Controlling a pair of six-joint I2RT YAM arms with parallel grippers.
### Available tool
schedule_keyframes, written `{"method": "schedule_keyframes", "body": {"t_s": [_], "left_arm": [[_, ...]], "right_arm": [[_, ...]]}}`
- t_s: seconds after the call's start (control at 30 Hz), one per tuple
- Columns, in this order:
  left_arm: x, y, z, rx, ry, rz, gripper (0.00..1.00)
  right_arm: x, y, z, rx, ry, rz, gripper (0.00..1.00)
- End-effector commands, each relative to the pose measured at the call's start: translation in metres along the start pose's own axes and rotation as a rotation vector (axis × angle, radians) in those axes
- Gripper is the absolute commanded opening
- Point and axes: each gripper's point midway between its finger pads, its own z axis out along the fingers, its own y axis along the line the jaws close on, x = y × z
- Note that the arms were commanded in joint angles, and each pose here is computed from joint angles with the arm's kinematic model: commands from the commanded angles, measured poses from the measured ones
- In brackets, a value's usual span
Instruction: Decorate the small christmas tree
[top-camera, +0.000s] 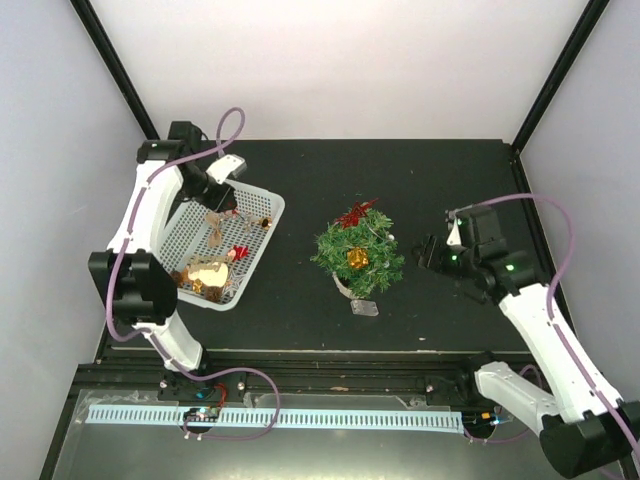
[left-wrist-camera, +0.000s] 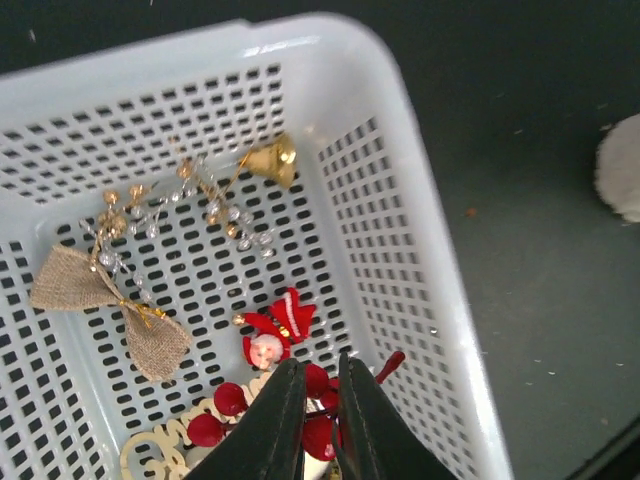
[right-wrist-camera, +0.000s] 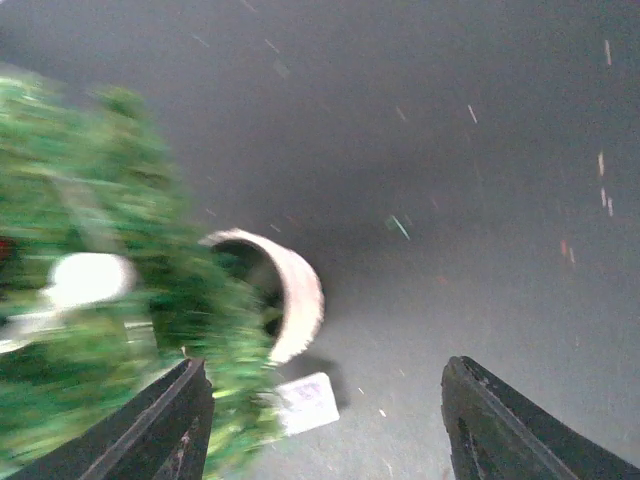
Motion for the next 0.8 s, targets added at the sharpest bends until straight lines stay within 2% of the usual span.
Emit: {"method": "schedule_keyframes", "body": {"t_s": [0.0,0.17,0.33,0.4,0.53,0.77], "left_arm": [[-0.014,-0.045,-0.067,0.091,-0.107,0.059,0.12],[-0.025,-0.081,-0.116,0.179,-0.213,0.083,0.13],[-0.030,-0.110,-0.155,0.205,-0.337,0.142,0.14],[-0.032,-0.118,-0.165,0.219,-0.370,0.148,0.14],[-0.034,-0.137,-0.188,0.271,-0.444,0.145,0.14],[-0.027,-0.173,-0.222,0.372,-0.545,0.166,0.14]], "right_arm": [[-0.038,0.051,-0.076,-0.086,-0.211,-0.241,0.64],[-0.062,0.150,-0.176,-0.306,-0.434,-0.489,0.62],[-0.053,0.246,-0.224,-0.450,-0.466,-0.702,0.60],[-0.045,0.286,-0.228,-0.486,-0.453,-0.782,0.60],[-0.021,0.334,-0.215,-0.570,-0.374,-0.852,0.60],[0.009,0.370,-0.182,-0.701,-0.244,-0.806,0.57]]}}
